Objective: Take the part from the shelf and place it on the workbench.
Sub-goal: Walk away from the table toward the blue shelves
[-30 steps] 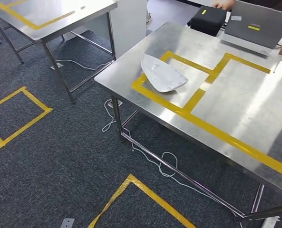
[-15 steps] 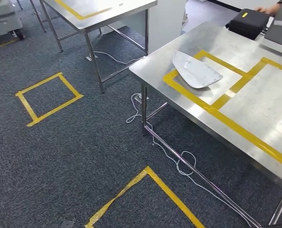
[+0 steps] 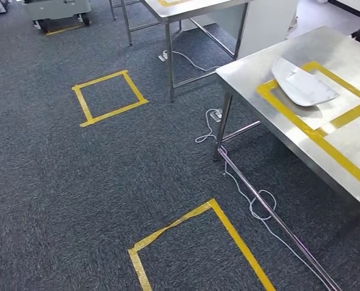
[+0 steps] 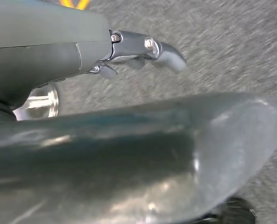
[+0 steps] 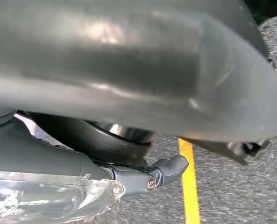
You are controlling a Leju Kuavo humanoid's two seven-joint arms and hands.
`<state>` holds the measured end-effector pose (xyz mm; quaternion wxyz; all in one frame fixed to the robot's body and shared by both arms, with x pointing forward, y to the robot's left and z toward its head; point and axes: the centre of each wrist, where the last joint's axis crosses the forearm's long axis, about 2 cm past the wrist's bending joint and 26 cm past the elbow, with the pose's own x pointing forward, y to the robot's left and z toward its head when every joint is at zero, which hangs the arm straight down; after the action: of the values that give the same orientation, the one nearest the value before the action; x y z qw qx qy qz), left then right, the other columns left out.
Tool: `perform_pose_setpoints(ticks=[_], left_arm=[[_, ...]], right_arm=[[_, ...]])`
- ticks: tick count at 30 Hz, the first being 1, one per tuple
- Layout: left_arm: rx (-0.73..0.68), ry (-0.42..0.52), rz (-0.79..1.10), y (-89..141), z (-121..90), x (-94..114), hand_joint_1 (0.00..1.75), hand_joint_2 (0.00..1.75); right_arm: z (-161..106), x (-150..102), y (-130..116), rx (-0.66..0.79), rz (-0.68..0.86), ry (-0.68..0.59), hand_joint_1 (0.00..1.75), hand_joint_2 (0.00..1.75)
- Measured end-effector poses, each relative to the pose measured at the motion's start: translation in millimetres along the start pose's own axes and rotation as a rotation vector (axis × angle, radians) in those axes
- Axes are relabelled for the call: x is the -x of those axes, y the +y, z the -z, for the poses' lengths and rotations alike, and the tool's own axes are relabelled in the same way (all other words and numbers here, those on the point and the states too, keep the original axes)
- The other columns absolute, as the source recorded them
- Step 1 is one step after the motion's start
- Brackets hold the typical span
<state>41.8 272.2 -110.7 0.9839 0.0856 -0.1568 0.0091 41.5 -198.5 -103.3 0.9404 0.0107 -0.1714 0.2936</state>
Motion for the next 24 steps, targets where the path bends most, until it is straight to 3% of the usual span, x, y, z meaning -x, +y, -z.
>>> perform_pose_setpoints(ticks=[4,24], left_arm=[[0.007,-0.013,0.022,3,-1,7,0.0,0.0],[0.042,-0.041,0.033,5,0,5,0.0,0.0]], right_arm=[[0,3,0,-0.001,0.009,-0.014,0.0,0.0],[-2,13,0,0.005,-0.01,-0.016,0.0,0.0]])
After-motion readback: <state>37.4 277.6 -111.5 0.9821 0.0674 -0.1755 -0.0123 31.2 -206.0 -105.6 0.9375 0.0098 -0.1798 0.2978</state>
